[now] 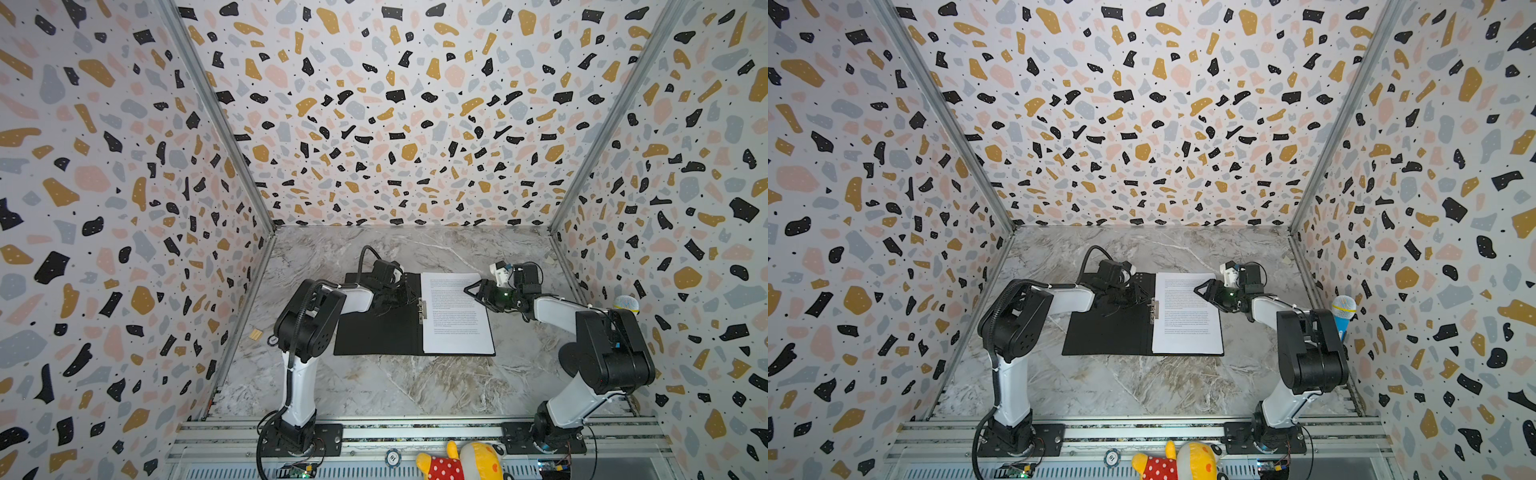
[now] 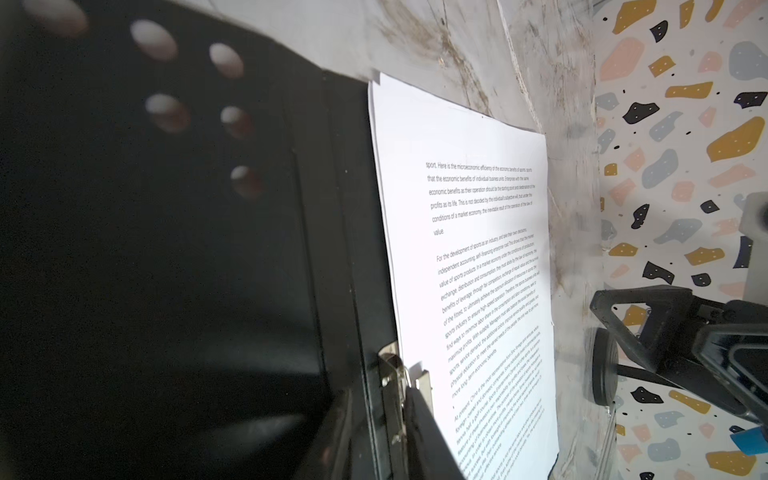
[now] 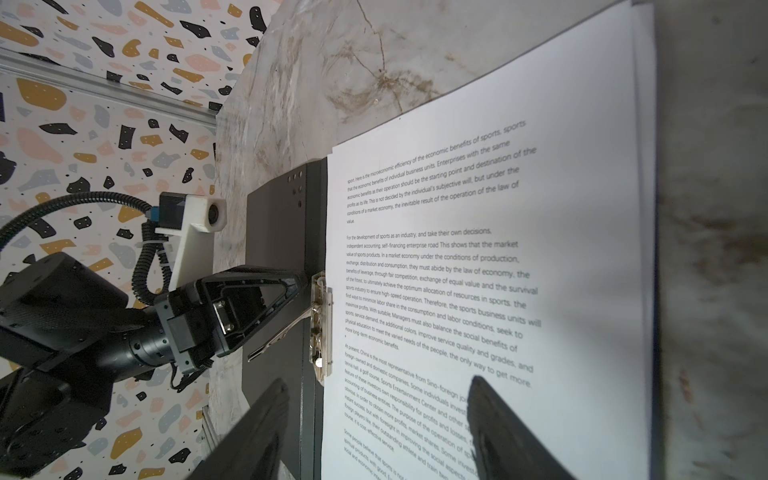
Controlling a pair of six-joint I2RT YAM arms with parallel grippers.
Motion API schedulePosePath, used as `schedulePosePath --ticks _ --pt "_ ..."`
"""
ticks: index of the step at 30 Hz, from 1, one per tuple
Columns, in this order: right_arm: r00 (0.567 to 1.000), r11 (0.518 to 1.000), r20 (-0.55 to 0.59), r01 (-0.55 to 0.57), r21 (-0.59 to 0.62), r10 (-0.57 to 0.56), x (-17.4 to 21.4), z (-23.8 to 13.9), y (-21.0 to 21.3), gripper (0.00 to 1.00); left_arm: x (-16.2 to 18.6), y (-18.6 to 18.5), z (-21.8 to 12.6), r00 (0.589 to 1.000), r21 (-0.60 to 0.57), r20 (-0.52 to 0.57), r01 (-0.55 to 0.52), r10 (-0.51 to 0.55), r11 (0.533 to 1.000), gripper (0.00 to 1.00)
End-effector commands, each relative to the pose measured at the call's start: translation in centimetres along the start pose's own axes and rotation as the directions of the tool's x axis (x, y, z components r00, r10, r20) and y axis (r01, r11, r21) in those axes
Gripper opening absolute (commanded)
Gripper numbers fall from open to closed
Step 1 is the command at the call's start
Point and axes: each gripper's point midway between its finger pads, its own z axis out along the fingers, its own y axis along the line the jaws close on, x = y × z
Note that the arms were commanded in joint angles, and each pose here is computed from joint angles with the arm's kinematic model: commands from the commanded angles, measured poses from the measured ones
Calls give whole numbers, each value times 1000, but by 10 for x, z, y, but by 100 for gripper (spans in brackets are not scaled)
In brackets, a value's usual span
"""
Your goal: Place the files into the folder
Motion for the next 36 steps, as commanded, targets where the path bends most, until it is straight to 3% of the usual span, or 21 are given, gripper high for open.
schedulePosePath --ticks 1,24,36 --pt "1000 1000 12 26 -8 -26 -8 -3 9 69 2 0 7 1000 -15 -15 -11 11 1000 23" --pt "999 1000 24 25 -10 -25 -13 -7 6 70 25 8 26 996 -33 -74 38 -40 999 10" --pt "999 999 41 30 -19 -29 -18 -15 6 70 28 15 35 994 -58 -53 95 -98 994 6"
